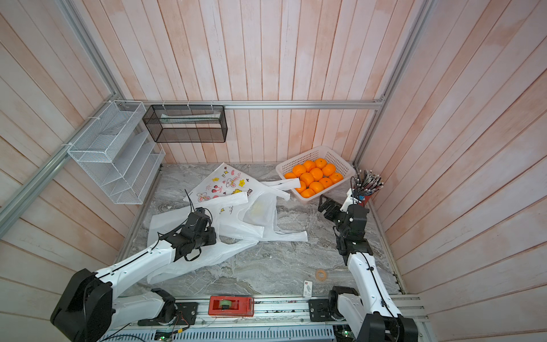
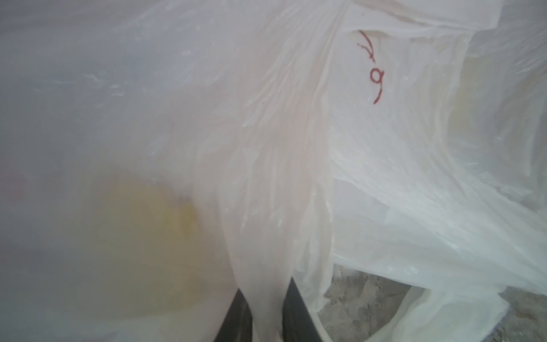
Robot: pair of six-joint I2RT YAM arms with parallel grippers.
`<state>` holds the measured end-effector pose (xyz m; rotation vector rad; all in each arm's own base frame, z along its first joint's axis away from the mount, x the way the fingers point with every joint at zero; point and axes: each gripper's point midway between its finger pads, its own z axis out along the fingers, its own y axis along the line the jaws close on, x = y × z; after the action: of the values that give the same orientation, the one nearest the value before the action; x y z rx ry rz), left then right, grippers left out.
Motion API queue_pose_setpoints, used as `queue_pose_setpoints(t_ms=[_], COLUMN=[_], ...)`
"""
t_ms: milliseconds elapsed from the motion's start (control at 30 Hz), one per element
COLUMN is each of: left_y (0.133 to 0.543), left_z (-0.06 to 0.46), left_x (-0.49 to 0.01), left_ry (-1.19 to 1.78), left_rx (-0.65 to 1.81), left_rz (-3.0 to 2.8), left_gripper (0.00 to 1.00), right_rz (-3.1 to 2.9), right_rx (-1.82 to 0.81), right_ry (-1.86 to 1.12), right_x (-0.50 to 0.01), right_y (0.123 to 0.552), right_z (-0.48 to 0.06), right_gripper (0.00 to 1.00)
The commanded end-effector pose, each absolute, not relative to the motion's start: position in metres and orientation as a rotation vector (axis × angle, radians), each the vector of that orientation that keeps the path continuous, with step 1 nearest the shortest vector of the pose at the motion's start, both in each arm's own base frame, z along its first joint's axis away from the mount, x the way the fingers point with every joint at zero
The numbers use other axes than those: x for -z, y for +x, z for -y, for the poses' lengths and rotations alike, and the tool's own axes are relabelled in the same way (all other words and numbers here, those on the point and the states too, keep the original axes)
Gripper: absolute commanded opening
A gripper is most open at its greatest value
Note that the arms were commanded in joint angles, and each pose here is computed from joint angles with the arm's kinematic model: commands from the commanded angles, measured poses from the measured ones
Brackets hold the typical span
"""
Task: Place the oranges into plastic bags & tie knots
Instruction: Pick up the plastic bag at the center of the board.
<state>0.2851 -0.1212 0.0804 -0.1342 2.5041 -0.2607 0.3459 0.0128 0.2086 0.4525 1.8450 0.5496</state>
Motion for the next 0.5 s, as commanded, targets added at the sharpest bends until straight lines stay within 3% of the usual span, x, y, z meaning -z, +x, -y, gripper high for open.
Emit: queue_pose_setpoints(t_ms=[0,133,333,467], left_y=[0.292,0.291,0.292,0.295], left_z=[0.12,0.117,0.112,0.114], left_x=[-0.103,-0.107,-0.11,-0.13], left_ry=[-0.145,-0.182,-0.167,-0.109], left_rx=[0.348,0.448,0.435,0.431], left_rz=[-2.436,-2.411,-2.405,-2.364], left_gripper=[0.2,0.23,0.0,0.0], right_rz=[-1.869,-1.877,-1.884,-1.91], right_rx=[-0.526,-0.528,-0.56,-0.554], right_ry=[0.438,0.435,0.408,0.379], right_x=[-0.208,-0.207,-0.208,-0.207], right_y=[0.348,0.35,0.351,0.351], right_z=[-0.013,-0.013,-0.019,-0.022], right_gripper=[0.98,0.98,0.98,0.98])
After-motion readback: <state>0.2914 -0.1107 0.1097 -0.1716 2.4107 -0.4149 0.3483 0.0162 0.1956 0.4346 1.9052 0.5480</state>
